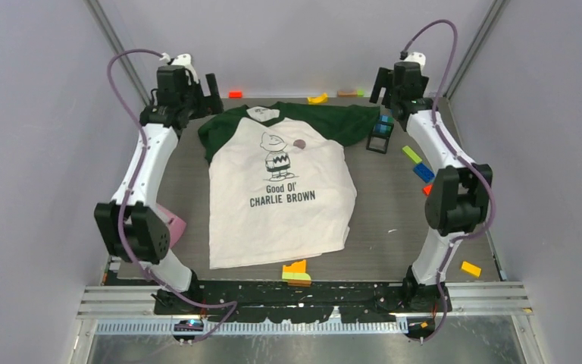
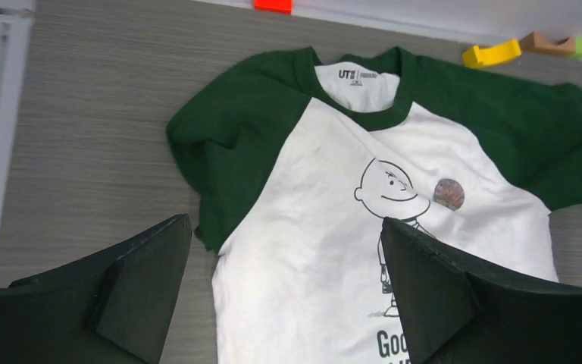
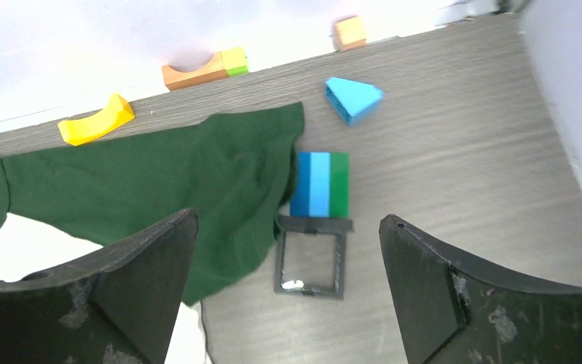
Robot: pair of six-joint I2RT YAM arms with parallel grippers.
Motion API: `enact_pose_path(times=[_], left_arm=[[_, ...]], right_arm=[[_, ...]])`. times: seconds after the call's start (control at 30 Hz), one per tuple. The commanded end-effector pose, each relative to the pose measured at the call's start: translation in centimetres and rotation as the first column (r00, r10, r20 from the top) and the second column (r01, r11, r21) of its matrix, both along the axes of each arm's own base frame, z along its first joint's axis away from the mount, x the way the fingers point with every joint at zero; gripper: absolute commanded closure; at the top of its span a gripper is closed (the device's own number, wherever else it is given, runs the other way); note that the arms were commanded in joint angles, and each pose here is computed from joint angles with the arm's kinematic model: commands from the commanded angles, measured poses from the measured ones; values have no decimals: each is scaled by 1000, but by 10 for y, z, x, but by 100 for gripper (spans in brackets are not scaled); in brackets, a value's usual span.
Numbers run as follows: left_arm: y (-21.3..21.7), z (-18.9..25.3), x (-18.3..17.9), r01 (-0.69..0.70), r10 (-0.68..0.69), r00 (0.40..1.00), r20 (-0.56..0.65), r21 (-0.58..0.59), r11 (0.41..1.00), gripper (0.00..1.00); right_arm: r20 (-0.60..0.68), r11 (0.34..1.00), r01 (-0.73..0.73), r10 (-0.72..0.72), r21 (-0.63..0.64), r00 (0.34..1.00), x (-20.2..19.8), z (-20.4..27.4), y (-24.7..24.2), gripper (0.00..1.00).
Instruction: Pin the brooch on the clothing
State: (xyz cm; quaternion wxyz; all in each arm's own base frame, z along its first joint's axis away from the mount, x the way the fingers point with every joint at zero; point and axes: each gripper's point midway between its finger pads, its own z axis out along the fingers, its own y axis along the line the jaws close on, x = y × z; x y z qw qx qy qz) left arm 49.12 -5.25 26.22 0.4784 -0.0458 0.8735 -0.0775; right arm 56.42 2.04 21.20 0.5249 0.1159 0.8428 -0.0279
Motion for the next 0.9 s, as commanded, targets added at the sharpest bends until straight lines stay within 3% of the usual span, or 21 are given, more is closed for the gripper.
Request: enact_pose_path(times=[0.0, 0.1, 0.23, 0.4, 0.63, 0.87], left_arm=[[26, 49, -37, -129, 128, 982, 140, -1, 992, 0], [38, 75, -80, -165, 159, 970, 185, 19, 986, 0], [53, 99, -134, -202, 179, 951, 252, 67, 977, 0], [65, 96, -187, -229, 182, 924, 337, 103, 968, 0], [76, 64, -215, -286, 232, 887, 399, 81, 955, 0], [79, 49, -214, -298, 241, 901, 361, 109, 948, 0]], right_arm=[[68, 988, 154, -153, -14, 986, -57, 60, -31, 4], [137, 984, 177, -175, -2, 975, -90, 87, -38, 4], [321, 993, 93, -110, 68, 941, -145, 136, -28, 3], [389, 996, 28, -60, 87, 919, -185, 124, -19, 2], [405, 985, 27, -96, 172, 909, -213, 94, -18, 1], [388, 983, 0, -72, 182, 919, -223, 80, -14, 1]])
